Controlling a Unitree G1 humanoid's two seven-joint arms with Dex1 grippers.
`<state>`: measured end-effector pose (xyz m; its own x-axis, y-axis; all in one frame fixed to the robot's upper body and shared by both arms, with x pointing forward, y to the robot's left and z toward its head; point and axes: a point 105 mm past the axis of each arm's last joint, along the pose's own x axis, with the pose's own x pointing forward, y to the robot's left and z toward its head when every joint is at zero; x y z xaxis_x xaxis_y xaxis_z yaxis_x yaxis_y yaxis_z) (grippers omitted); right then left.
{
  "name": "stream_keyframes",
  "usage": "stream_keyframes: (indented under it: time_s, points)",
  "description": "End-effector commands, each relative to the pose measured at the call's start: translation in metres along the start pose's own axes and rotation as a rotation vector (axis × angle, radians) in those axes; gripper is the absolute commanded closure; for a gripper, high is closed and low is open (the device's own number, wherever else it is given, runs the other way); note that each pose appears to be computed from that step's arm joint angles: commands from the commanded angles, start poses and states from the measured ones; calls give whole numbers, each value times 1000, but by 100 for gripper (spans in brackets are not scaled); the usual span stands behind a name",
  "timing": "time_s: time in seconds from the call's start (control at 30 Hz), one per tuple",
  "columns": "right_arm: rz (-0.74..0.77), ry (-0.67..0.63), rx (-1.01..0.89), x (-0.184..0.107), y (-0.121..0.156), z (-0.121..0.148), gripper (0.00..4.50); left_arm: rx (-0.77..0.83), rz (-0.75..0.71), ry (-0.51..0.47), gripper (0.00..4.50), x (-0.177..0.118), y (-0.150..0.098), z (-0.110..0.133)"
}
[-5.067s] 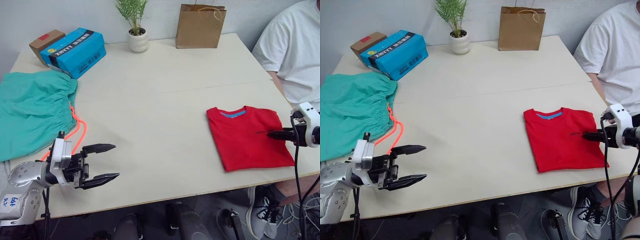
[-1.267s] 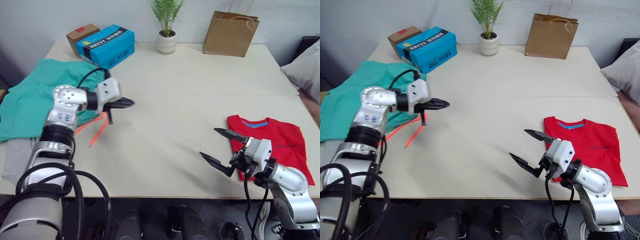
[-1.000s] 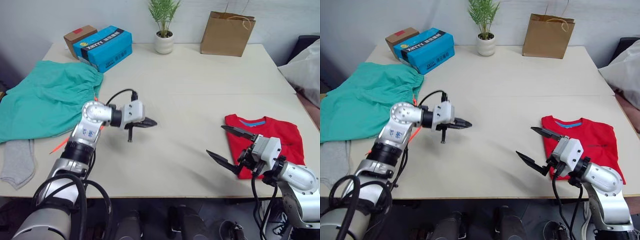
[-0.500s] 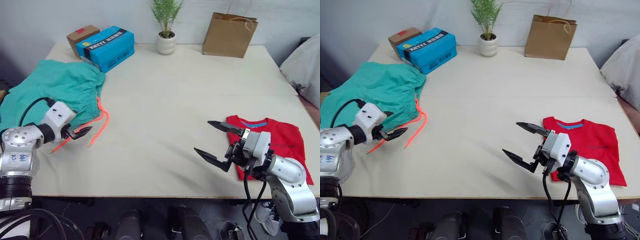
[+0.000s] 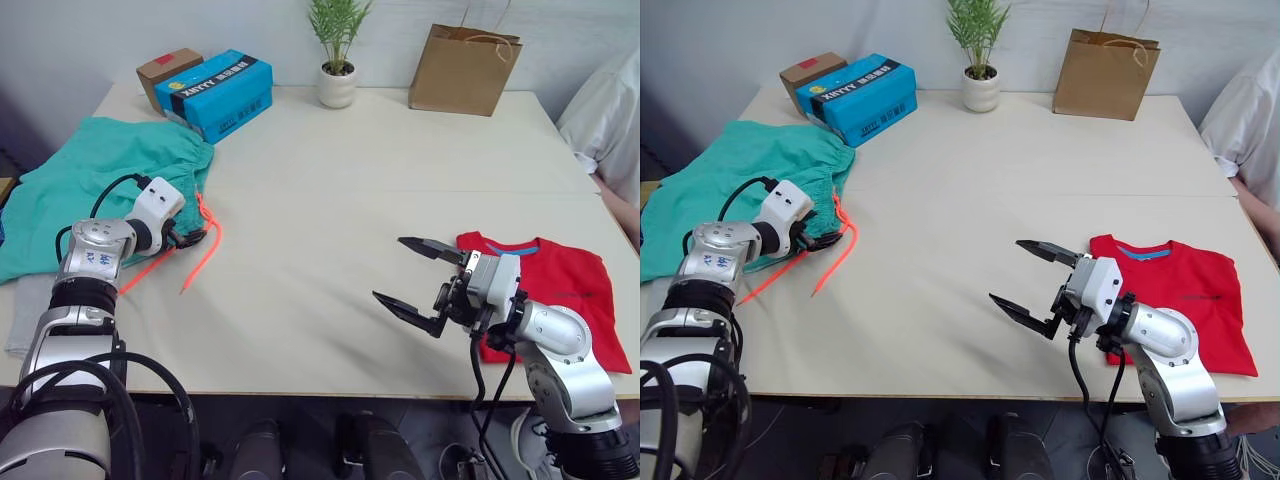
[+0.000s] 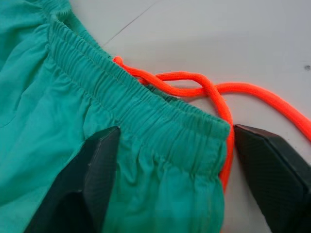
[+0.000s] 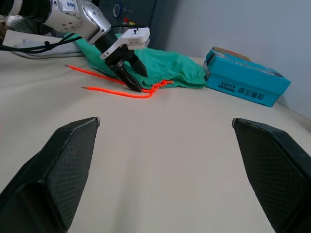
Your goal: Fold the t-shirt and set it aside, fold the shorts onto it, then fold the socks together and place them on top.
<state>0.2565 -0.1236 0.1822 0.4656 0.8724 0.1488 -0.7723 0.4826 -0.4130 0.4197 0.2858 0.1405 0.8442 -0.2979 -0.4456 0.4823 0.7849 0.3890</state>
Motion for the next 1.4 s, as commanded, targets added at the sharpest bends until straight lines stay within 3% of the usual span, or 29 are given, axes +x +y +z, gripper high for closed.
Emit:
stream_keyframes:
  time_s: [0.03, 0.3, 0.5, 0.63, 0.8, 1.03, 1.2, 1.3, 1.4]
  points:
    - [-32, -13, -47, -6, -2, 12, 0, -28, -24, 77, 211, -2, -2, -20]
    - [-52, 11, -44, -13, -1, 8, 0, -75, -165, -88, 445, 4, -19, 12]
    - [-71, 40, -48, -21, -6, 4, 0, 20, -317, -191, 448, 15, -50, 62]
    - [-46, 77, -13, -30, 6, -1, 0, 153, -538, -338, 448, 24, -115, 119]
    - [-78, 105, -12, -36, 6, -6, 0, 189, -750, -403, 448, 26, -188, 144]
    - [-100, 177, -14, -55, 2, -11, 0, 254, -927, -387, 448, 31, -270, 145]
    - [-56, 236, -10, -65, 13, -19, 0, 232, -989, -432, 304, 23, -286, 148]
    - [-30, 275, -12, -67, 12, -26, 0, 181, -999, -514, 213, 0, -264, 151]
    - [8, 299, -2, -63, 9, -33, 0, 162, -1007, -518, 118, -28, -236, 134]
